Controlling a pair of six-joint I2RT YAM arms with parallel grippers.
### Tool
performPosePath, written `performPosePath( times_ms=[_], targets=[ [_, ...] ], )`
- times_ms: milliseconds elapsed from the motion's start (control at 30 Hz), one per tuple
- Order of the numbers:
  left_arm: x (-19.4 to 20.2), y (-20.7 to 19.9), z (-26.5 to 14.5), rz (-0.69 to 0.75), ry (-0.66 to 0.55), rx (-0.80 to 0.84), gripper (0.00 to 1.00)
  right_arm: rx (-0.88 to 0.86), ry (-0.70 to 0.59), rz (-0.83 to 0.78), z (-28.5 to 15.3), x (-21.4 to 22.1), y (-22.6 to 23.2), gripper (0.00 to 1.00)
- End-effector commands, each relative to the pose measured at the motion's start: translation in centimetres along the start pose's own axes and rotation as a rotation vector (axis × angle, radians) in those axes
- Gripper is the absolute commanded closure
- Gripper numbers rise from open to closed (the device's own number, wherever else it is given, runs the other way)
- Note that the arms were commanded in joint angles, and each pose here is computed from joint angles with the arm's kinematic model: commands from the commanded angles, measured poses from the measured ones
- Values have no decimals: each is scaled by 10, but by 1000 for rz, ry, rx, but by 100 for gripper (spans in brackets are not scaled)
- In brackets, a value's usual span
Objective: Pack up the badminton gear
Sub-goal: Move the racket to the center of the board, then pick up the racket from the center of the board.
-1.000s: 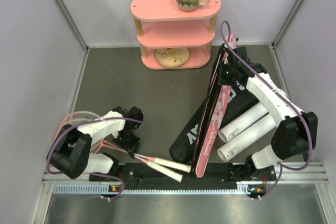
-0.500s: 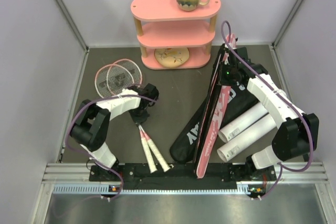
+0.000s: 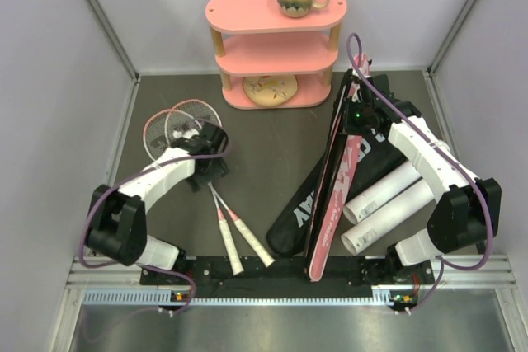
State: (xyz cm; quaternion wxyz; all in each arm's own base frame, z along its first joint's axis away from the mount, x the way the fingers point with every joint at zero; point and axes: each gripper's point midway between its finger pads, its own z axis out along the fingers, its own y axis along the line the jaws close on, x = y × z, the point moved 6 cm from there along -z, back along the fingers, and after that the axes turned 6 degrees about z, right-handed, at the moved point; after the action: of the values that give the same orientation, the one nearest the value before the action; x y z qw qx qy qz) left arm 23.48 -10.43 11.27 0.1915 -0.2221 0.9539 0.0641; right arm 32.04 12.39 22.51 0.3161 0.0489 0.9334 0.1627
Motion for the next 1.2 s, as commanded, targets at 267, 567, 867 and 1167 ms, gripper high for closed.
performPosePath(
  times_ms=[267,567,867,1167],
  targets=[
    [-79,16,24,-360,-76,281,44,-53,-39,-22,-15,-4,6,100],
    [-75,14,50,-429,-16,202,48,-57,-31,-21,-13,-4,6,100],
    [-71,21,65,-461,-34,153,68,-51,-26,-25,-10,-3,5,100],
    [-73,24,74,-485,-8,137,78,-59,-21,-26,-8,-5,7,100]
  ],
)
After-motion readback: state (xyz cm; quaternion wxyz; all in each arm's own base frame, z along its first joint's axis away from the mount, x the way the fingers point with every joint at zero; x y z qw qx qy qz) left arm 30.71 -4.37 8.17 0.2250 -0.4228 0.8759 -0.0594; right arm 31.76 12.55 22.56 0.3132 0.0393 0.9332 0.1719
